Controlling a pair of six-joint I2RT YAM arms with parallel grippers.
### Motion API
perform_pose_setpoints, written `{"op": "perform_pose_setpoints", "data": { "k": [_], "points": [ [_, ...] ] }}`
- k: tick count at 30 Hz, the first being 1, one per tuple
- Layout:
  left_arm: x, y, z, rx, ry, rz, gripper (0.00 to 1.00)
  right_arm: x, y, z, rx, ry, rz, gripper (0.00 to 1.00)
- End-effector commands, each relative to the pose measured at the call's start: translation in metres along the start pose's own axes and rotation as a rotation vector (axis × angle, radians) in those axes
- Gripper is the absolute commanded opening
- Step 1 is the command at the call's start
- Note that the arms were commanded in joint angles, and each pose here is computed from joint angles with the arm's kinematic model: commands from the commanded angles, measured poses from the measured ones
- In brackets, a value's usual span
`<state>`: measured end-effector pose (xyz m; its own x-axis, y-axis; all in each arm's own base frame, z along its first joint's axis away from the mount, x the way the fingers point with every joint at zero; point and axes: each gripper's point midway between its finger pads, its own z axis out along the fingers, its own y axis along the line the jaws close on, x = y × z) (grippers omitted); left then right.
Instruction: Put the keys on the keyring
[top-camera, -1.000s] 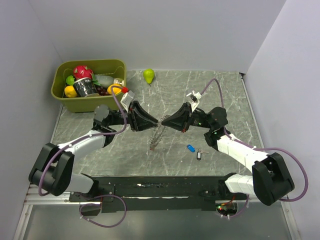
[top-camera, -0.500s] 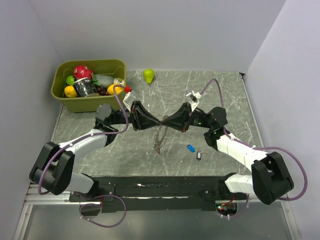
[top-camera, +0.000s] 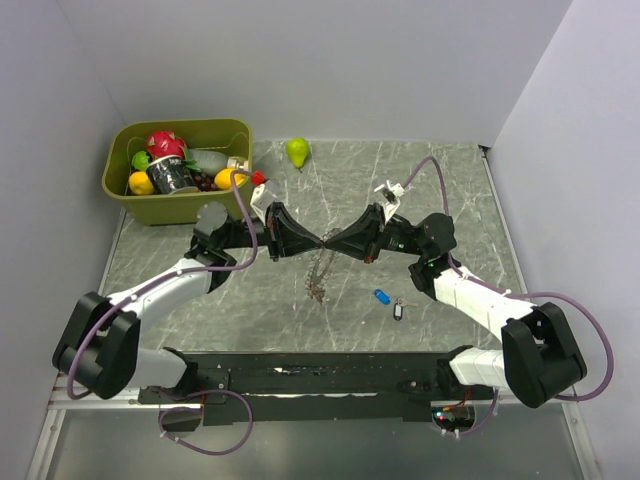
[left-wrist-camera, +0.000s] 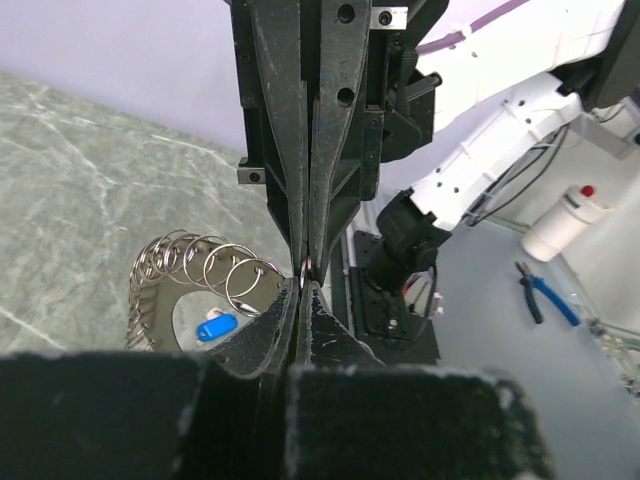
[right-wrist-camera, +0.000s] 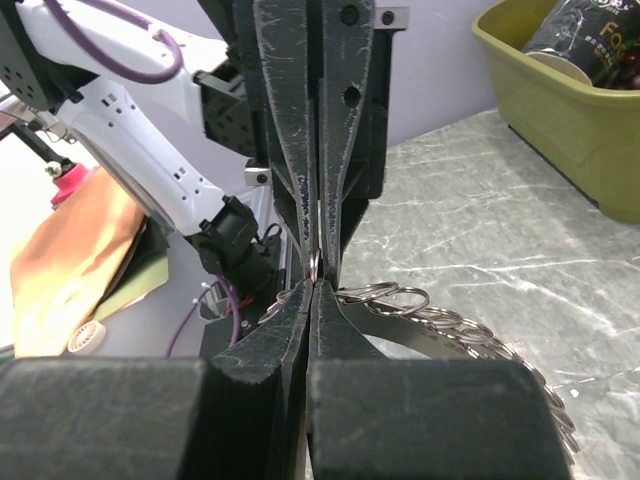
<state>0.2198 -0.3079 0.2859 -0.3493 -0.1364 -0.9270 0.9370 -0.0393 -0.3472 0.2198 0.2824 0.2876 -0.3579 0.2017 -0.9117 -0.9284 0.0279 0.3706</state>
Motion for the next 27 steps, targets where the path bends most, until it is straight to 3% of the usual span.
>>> {"op": "perform_pose_setpoints", "data": {
  "k": [1, 3, 4, 7, 13, 17, 27],
  "points": [
    [-0.009, 0.002, 0.005, -0.059, 0.009, 0.119, 0.01, -0.02, 0.01, 0.003, -0.018, -0.063, -0.086, 0.05],
    [-0.006, 0.004, 0.002, -0.093, 0.029, 0.115, 0.01, -0.021, 0.01, 0.002, -0.013, -0.063, -0.084, 0.23],
    [-0.006, 0.005, 0.001, -0.104, 0.034, 0.14, 0.01, -0.022, 0.009, 0.002, -0.005, -0.068, -0.085, 0.4],
    [-0.005, 0.013, -0.003, -0.166, 0.046, 0.158, 0.01, -0.023, 0.009, -0.001, 0.008, -0.071, -0.087, 0.61],
    [0.001, 0.03, -0.009, -0.267, 0.094, 0.174, 0.01, -0.023, 0.002, -0.012, 0.086, -0.077, -0.119, 0.89],
    [-0.001, 0.043, -0.016, -0.372, 0.097, 0.219, 0.01, -0.018, -0.003, -0.021, 0.163, -0.059, -0.148, 1.0],
    [0.003, 0.034, -0.021, -0.38, 0.114, 0.469, 0.01, 0.002, -0.019, -0.039, 0.321, -0.001, -0.129, 1.0]
  ]
}}
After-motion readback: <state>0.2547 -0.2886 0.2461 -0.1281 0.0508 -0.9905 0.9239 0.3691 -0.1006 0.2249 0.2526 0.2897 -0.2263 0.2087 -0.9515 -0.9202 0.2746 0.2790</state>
